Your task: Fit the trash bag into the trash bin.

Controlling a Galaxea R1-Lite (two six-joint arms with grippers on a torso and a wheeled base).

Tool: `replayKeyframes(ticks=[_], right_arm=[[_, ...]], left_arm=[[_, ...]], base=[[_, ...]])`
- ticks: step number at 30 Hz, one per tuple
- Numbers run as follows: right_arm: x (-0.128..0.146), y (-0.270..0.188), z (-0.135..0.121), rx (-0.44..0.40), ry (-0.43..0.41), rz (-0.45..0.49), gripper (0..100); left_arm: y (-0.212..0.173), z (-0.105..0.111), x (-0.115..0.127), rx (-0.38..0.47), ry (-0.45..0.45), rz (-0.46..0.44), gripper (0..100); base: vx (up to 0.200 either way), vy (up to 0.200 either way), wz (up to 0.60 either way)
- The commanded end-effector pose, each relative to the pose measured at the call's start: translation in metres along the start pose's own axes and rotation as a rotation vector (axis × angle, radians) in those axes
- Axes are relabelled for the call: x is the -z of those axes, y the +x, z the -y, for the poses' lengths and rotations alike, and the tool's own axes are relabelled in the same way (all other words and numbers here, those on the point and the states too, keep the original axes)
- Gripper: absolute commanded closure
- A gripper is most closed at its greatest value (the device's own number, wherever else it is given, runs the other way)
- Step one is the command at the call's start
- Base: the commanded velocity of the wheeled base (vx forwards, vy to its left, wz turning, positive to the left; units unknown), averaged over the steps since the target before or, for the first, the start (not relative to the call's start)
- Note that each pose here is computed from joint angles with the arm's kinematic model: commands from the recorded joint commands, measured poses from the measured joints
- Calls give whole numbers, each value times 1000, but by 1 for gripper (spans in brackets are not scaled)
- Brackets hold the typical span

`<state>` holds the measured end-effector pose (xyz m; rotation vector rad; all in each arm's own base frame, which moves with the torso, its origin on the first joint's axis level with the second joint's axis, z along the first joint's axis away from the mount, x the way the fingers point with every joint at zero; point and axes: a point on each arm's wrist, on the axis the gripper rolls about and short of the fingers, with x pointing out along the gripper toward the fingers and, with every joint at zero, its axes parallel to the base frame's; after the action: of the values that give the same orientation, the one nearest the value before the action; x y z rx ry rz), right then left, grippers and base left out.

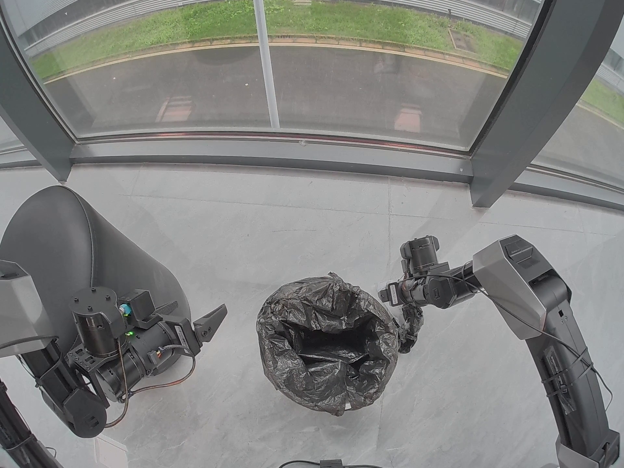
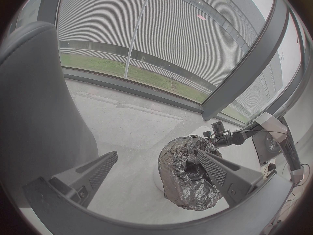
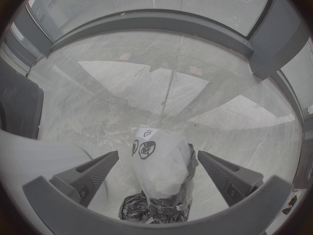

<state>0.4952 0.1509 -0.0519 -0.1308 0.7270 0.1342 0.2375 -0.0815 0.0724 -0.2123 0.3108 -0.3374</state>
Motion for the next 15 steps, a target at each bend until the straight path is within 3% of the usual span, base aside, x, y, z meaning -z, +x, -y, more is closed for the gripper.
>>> replayKeyframes(ticks=[1, 10, 15], right_arm=[[4, 11, -4, -5, -7, -16, 0], [4, 21, -6, -6, -12, -51, 0], [26, 30, -12, -7, -32, -150, 0]], left_arm=[[4, -1, 5, -4, 0, -20, 0], [6, 0, 6, 4, 3, 4, 0], [9, 0, 9, 6, 3, 12, 0]], base=[[0, 0, 0], [0, 0, 0], [0, 0, 0]])
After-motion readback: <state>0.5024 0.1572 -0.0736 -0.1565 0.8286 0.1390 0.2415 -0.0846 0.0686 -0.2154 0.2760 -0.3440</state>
